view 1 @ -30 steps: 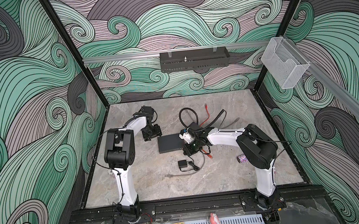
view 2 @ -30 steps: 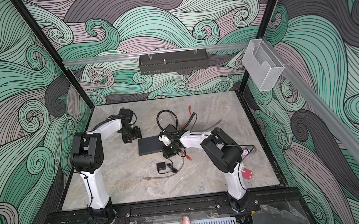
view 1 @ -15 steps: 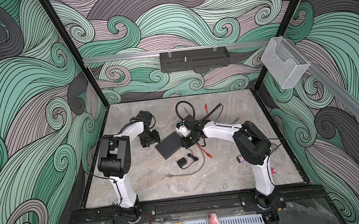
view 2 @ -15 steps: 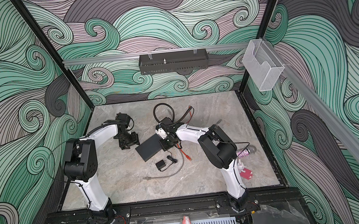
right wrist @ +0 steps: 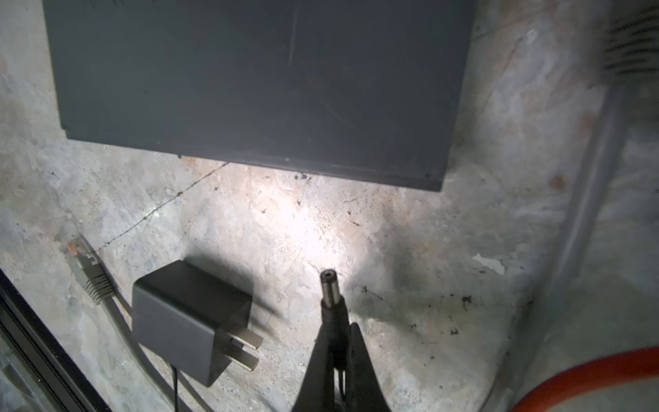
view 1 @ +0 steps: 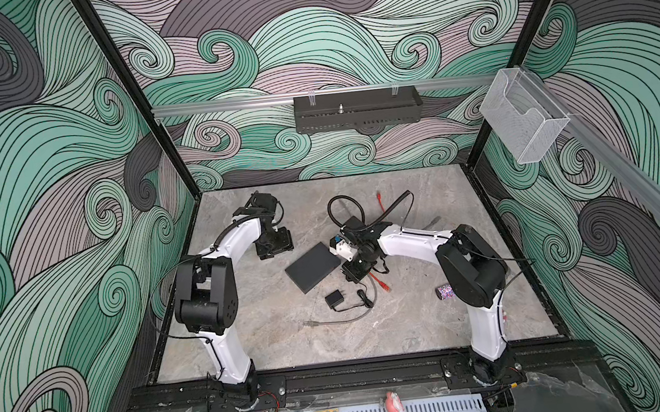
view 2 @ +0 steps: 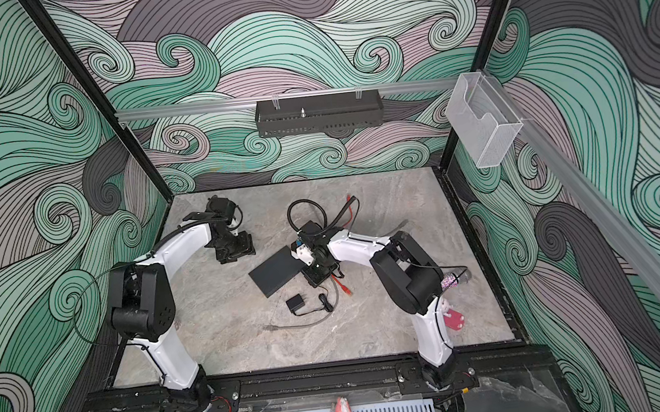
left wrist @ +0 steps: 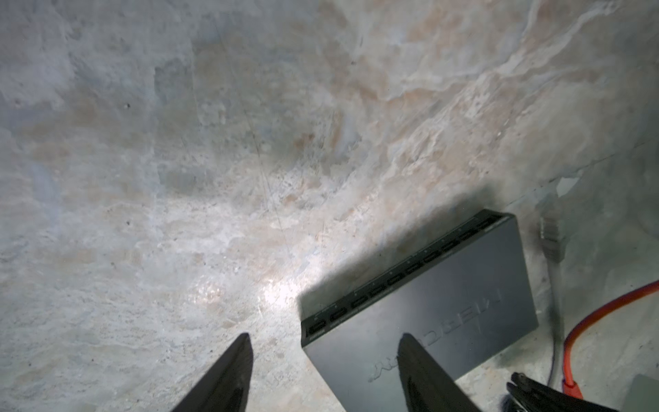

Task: Insert the plug into the switch port
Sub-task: 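Align the barrel plug with the switch box's side port using the right gripper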

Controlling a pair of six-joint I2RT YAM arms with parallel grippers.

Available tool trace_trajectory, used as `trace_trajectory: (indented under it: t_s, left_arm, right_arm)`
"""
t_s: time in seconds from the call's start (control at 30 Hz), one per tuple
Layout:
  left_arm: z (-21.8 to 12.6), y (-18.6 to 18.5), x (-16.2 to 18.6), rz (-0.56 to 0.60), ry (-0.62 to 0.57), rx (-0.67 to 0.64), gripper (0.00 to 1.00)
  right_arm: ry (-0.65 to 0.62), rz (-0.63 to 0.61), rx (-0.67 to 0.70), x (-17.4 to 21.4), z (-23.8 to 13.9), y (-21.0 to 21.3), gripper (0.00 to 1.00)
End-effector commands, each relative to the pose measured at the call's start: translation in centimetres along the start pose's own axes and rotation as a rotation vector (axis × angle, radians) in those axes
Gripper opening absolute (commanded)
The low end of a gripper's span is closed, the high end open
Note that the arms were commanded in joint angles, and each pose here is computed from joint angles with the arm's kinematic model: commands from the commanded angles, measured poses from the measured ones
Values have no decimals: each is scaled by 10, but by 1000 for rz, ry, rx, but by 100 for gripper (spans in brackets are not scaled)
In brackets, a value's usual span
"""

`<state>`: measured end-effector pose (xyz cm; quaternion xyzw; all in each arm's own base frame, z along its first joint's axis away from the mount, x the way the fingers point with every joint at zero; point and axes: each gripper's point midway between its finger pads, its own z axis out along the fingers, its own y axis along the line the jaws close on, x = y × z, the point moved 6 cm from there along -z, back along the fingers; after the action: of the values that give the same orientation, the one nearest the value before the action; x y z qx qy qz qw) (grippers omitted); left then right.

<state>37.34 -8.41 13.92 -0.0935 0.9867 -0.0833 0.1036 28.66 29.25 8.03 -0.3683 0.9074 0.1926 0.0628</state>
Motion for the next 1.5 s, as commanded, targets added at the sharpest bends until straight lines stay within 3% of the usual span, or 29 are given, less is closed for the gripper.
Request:
trace_trajectory:
  t_s: [0.0,0.4,0.7,0.9,1.47]
  left_arm:
    - [9,2,-5,7,12,-31,67]
    - [28,-6,-13,47,25,16,62]
    - [21,-8,-10,41,13,45,62]
    - [23,-10,-9,30,18,63,61]
    - [14,-13,-8,35,0,91,62]
  right_arm:
    - [21,21,-78,-5,3,6,3]
    - [77,88,-127,-6,15,1,5]
    - [86,77,-55,-3,12,-6,18]
    - [75,67,-24,-3,7,-7,19]
    - [-31,-124,100,-4,-16,25,20]
